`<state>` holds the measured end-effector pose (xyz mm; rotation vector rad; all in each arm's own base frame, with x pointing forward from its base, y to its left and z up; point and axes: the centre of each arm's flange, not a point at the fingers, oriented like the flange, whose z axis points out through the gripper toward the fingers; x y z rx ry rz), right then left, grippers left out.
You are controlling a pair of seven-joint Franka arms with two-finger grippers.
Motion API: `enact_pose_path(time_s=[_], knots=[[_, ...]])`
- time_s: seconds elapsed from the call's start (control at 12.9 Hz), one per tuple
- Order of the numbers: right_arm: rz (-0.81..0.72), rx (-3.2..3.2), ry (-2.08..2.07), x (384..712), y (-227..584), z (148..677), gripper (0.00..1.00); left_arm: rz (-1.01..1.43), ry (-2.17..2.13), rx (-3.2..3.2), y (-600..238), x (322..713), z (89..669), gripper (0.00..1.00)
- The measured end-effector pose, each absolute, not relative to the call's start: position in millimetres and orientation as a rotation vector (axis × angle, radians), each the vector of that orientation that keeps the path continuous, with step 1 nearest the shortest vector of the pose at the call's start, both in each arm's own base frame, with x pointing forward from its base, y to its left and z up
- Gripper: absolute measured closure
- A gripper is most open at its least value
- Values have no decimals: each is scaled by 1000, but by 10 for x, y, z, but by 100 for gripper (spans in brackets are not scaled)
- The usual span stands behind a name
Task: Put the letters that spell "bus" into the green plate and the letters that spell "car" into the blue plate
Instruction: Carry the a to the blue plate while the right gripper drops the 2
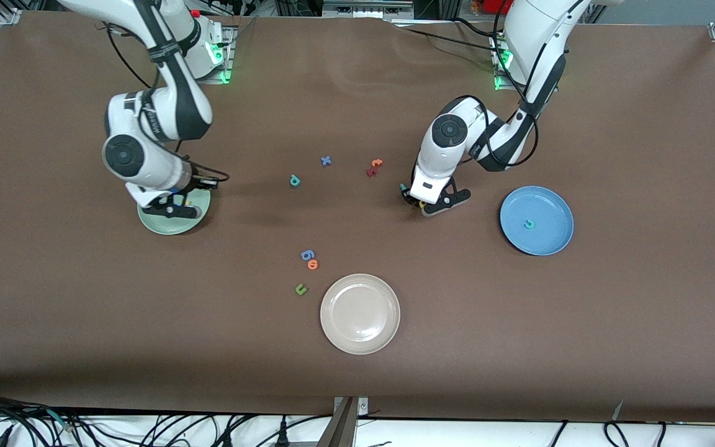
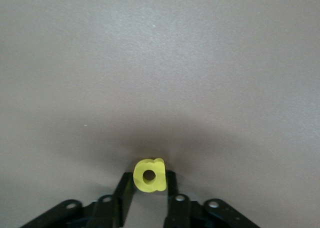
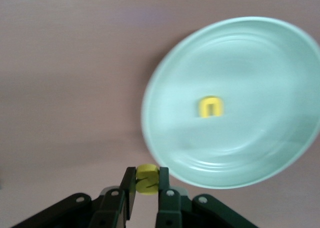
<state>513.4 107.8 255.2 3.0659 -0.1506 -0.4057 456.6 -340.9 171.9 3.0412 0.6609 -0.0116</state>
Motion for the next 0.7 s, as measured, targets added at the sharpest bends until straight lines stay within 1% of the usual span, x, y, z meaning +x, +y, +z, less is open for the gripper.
enact_pose_path(time_s=[0.16,0.39,0.54,0.62,0.7], knots=[[-466,3046,-141,5105,830,2386,78,-11,660,3041,-3411,4566,1722,72],[-566,3009,-101,5022,645,2022,78,-11,660,3041,-3411,4566,1722,72],[-595,2995,-93,5003,558,1867,78,-12,660,3042,-3411,4567,1723,72],[-596,2994,-94,5005,542,1849,72,-19,659,3049,-3410,4569,1723,72],[-589,3001,-101,5021,547,1865,61,-40,644,3075,-3400,4580,1726,72]])
